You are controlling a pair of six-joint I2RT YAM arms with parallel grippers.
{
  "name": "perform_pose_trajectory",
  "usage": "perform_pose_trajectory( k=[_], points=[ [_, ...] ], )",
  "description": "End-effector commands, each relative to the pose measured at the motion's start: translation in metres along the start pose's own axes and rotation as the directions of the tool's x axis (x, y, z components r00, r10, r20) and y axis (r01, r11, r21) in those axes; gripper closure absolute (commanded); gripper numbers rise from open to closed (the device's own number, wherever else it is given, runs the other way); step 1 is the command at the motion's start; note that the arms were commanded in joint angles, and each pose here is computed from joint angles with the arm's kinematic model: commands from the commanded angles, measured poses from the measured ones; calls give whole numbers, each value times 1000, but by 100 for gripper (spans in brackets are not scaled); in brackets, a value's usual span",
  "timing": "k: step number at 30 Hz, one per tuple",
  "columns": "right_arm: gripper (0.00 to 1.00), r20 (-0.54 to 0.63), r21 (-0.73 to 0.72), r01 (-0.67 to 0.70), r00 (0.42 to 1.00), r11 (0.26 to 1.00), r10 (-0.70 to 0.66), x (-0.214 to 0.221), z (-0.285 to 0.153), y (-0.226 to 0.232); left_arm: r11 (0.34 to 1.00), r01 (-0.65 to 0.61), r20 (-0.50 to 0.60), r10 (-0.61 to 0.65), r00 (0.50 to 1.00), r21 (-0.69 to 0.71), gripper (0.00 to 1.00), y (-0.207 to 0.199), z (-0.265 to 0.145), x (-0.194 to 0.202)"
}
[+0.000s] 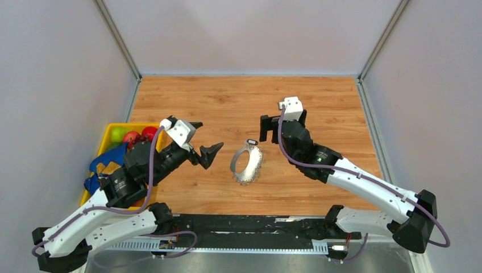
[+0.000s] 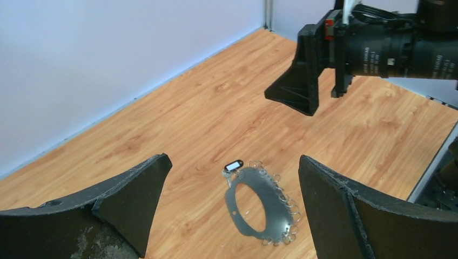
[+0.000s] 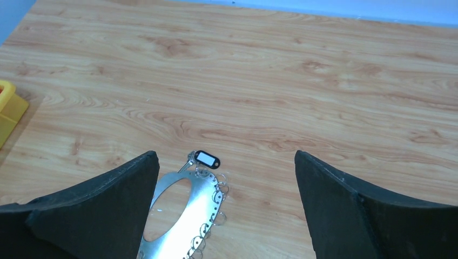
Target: Put the keys on the keyring
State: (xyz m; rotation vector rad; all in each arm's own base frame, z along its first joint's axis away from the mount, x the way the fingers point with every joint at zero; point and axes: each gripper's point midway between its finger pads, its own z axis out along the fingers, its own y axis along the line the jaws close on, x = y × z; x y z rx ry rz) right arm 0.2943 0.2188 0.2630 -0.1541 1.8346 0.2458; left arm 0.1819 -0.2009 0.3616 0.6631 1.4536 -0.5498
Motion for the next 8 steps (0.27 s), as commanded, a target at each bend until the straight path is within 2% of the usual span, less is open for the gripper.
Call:
perform_pose_trajectory(
  k=[1,4,8],
  points=[
    [0,134,135,-48,991,990,30,-48,-24,-15,998,3,39,-1,999,-56,0,12,-6,-21],
    [0,167,120,-43,986,992,22,-63,-37,-7,998,9,49,-6,999,-54,0,13,-9,-27],
    [0,141,148,-21,990,989,0,-65,-40,-5,998,22,59,-19,998,-60,0,14,-14,-30]
  ],
)
